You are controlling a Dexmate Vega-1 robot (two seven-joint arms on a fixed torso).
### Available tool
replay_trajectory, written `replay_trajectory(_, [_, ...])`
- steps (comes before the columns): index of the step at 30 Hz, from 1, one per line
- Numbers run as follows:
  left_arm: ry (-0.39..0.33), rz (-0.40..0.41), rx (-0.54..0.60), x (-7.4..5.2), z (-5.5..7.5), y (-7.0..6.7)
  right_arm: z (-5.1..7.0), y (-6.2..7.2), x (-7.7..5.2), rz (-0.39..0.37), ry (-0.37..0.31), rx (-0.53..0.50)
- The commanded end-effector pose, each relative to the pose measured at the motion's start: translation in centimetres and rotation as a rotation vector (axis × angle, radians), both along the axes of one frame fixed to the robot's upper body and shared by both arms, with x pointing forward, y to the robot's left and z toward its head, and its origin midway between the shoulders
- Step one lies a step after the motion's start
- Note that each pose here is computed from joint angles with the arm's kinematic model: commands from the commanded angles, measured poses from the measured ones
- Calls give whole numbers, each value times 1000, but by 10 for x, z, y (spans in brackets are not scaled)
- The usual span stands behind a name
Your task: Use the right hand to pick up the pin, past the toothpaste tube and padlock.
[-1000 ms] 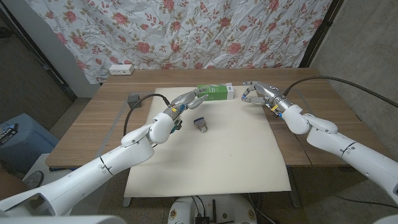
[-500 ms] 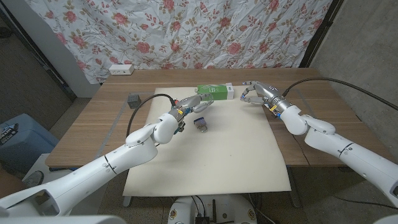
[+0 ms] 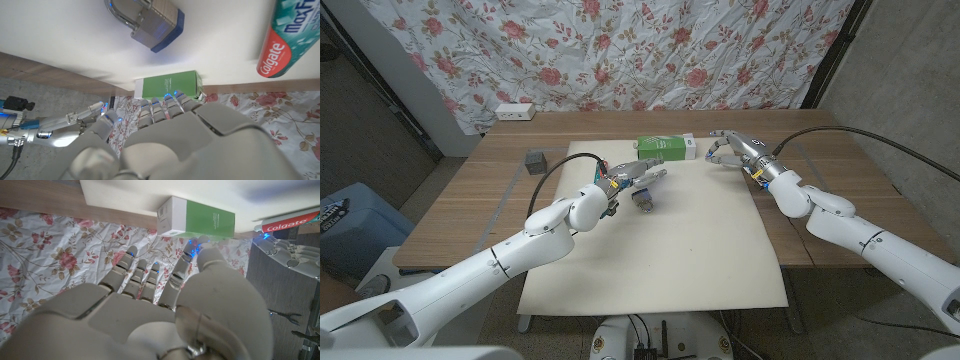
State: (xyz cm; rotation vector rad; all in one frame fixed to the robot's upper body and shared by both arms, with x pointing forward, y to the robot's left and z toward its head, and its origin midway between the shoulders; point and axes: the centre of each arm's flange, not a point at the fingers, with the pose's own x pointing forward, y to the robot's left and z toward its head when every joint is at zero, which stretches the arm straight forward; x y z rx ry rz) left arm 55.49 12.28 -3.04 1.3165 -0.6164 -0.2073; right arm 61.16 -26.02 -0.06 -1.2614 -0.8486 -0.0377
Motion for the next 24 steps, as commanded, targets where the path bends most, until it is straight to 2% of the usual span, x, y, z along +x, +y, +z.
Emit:
replay_trajectory(1, [24, 39, 99, 4, -13, -2, -2, 4, -1, 7, -4, 11])
replay_trajectory(14, [53, 58, 183, 10, -19, -3, -5, 13, -3, 32, 0, 15])
replay_trajectory(24, [89, 53, 198, 18, -21, 0, -7, 16, -5, 31, 3, 22])
